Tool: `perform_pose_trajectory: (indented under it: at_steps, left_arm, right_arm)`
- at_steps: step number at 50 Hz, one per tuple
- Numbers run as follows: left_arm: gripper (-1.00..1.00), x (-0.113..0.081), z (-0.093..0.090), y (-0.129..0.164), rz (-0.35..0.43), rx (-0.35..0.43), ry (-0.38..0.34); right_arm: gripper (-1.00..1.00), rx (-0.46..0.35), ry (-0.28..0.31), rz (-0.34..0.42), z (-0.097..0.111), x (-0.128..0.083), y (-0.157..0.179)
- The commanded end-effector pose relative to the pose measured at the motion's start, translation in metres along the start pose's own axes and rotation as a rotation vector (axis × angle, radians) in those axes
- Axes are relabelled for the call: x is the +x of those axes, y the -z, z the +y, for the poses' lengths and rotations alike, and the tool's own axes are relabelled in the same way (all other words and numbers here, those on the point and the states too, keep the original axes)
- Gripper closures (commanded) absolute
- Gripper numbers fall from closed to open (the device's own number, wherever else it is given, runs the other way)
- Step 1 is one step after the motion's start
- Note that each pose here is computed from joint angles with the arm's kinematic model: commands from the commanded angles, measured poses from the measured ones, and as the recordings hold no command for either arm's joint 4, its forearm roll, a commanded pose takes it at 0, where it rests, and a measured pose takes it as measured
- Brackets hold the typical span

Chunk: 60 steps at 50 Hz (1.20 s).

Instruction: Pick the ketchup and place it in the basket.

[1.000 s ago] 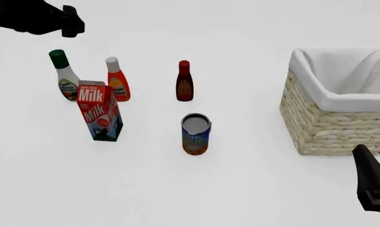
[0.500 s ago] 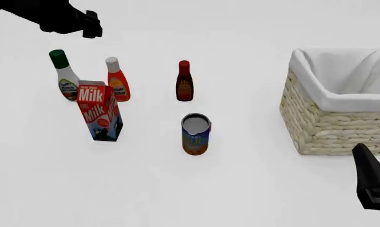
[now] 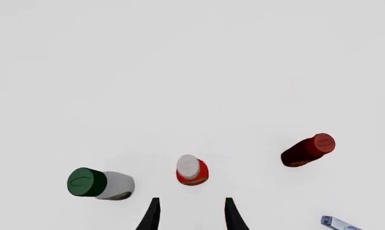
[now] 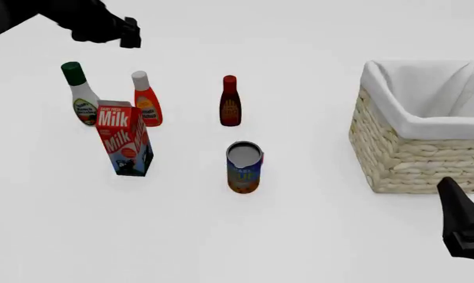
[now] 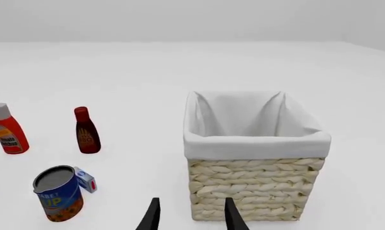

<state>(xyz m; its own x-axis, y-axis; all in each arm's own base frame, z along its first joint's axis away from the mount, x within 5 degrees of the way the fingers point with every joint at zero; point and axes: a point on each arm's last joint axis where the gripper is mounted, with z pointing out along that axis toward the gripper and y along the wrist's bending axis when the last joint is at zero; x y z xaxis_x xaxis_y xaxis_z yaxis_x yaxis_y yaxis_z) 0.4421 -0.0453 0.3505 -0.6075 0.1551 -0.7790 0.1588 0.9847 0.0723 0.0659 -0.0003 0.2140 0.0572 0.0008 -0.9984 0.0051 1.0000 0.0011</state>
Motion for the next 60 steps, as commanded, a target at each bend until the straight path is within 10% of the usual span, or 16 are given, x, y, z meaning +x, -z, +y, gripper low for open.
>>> perform_pose_trajectory:
  at_steps: [1,60]
  left_arm:
    - [-1.0,-0.003,0.001,-0.023,0.012,0.0,0.012]
    - [-1.0,0.011,0.002,-0.099,0.066,0.0,0.05]
  right_arm:
    - [-1.0,0.001,-0.002,0.008,0.0,0.0,-0.003]
    - [-1.0,-0.003,0.003,0.052,0.0,0.003,-0.018]
